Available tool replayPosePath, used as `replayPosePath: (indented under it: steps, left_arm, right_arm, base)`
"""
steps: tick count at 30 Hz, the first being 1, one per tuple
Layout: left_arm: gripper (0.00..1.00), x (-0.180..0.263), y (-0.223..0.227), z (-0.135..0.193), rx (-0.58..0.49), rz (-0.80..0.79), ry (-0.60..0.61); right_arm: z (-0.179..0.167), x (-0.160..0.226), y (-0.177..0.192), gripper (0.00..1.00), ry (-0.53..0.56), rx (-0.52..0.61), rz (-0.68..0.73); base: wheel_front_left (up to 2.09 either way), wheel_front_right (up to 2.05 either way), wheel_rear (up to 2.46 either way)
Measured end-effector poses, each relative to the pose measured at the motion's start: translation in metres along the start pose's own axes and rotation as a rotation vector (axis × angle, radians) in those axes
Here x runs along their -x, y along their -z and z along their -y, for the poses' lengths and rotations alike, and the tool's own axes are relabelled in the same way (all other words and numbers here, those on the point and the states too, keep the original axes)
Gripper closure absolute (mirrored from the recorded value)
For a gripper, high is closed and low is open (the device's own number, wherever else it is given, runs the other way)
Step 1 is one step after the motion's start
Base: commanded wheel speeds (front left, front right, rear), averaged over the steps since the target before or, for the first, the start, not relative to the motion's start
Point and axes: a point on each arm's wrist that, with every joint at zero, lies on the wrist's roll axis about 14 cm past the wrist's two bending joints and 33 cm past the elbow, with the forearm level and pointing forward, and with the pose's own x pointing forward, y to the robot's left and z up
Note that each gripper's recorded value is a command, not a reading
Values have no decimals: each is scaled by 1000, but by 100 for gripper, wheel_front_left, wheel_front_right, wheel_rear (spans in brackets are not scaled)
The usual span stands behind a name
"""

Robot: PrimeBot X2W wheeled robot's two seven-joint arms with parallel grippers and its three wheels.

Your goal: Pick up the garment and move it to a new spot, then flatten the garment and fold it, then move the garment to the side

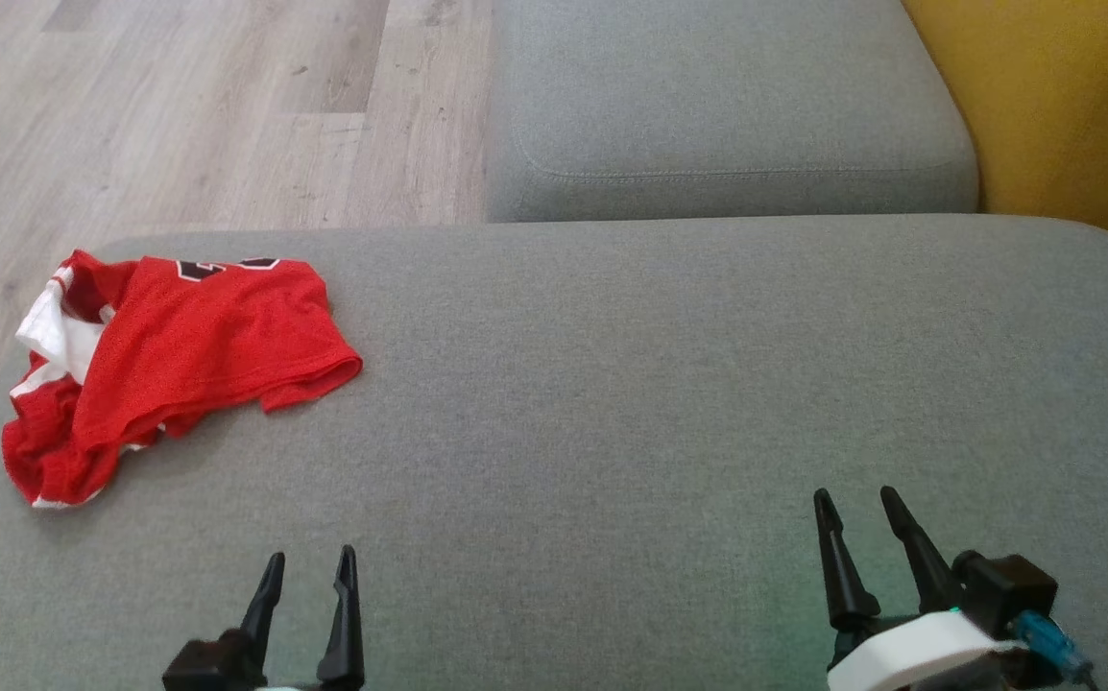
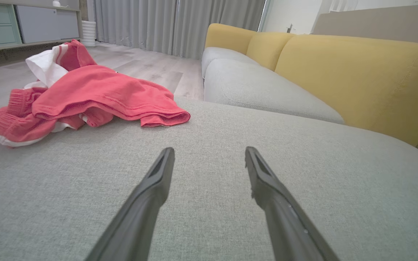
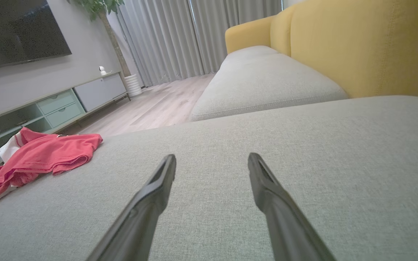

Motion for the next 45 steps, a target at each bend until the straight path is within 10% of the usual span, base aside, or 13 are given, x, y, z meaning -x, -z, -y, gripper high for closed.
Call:
replayPosePath:
  steps: [14,45]
  left_arm:
    - [0,6,0,3,-140,18,20]
    - [0,24,0,-24,-132,23,-78]
  right_arm:
    - [-12,1,-3,0,-59,165,24]
    - [-26,-12,1,0,-109,150,7]
  base:
    - [0,0,0]
    - [0,0,0]
